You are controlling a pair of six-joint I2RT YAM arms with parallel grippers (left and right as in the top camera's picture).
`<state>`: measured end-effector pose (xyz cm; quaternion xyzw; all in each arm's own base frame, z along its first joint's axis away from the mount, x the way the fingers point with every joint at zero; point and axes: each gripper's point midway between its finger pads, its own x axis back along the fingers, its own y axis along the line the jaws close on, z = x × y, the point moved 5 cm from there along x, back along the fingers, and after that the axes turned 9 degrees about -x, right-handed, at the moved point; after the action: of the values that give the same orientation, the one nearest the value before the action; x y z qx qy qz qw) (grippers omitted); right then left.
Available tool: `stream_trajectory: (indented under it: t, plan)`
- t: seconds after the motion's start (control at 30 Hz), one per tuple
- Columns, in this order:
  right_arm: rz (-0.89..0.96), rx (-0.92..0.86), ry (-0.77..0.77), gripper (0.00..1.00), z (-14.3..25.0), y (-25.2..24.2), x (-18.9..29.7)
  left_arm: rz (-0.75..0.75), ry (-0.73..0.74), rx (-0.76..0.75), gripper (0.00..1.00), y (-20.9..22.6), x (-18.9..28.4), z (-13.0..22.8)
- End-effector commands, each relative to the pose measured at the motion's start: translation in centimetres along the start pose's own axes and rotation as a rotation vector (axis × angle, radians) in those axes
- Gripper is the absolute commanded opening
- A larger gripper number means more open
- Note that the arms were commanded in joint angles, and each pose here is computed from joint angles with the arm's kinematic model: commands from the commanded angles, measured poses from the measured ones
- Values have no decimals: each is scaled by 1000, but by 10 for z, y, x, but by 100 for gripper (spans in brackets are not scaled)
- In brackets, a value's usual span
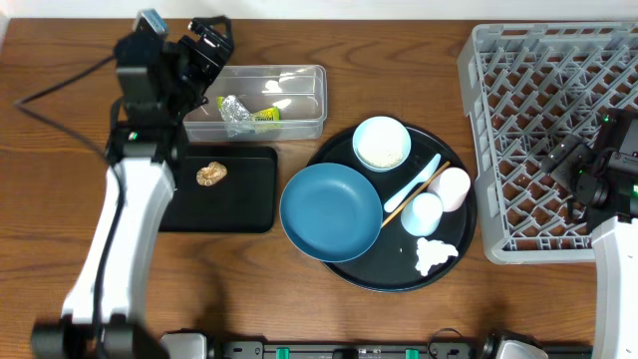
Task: Sort waste into correct bins and load items into the dishwasher rack
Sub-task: 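Move the left gripper to the white tissue on the round tray and grasp it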
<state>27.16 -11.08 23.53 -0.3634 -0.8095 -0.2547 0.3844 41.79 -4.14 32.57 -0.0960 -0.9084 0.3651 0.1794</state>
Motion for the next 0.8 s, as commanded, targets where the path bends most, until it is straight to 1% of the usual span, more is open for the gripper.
stream_trajectory:
  t: [0.0, 0.03, 0.1, 0.2, 0.27, 0.37, 0.6, 0.67, 0.77]
  plan:
    - [-2, -2, -15, 99, -6, 0, 3, 157, 47, -351, 98, -49, 29, 14]
    - [-2, -2, -15, 99, -6, 0, 3, 210, 78, -434, 98, -62, 38, 24]
    - [-2, -2, -15, 99, -6, 0, 3, 277, 138, -548, 98, -80, 50, 45]
    - [-2, -2, -15, 99, -6, 0, 3, 334, 260, -666, 98, -95, 63, 85]
    - [-2, -2, -15, 99, -6, 0, 3, 365, 368, -724, 98, -100, 70, 115]
    - [-2, -2, -15, 99, -6, 0, 3, 396, 532, -752, 98, -103, 78, 157]
    - [-2, -2, -15, 99, -6, 0, 3, 426, 840, -771, 98, -103, 95, 232]
    - [-2, -2, -15, 99, -6, 0, 3, 408, 926, -798, 98, -99, 100, 253]
    - [-2, -2, -15, 99, -6, 0, 3, 324, 1014, -883, 98, -90, 99, 284]
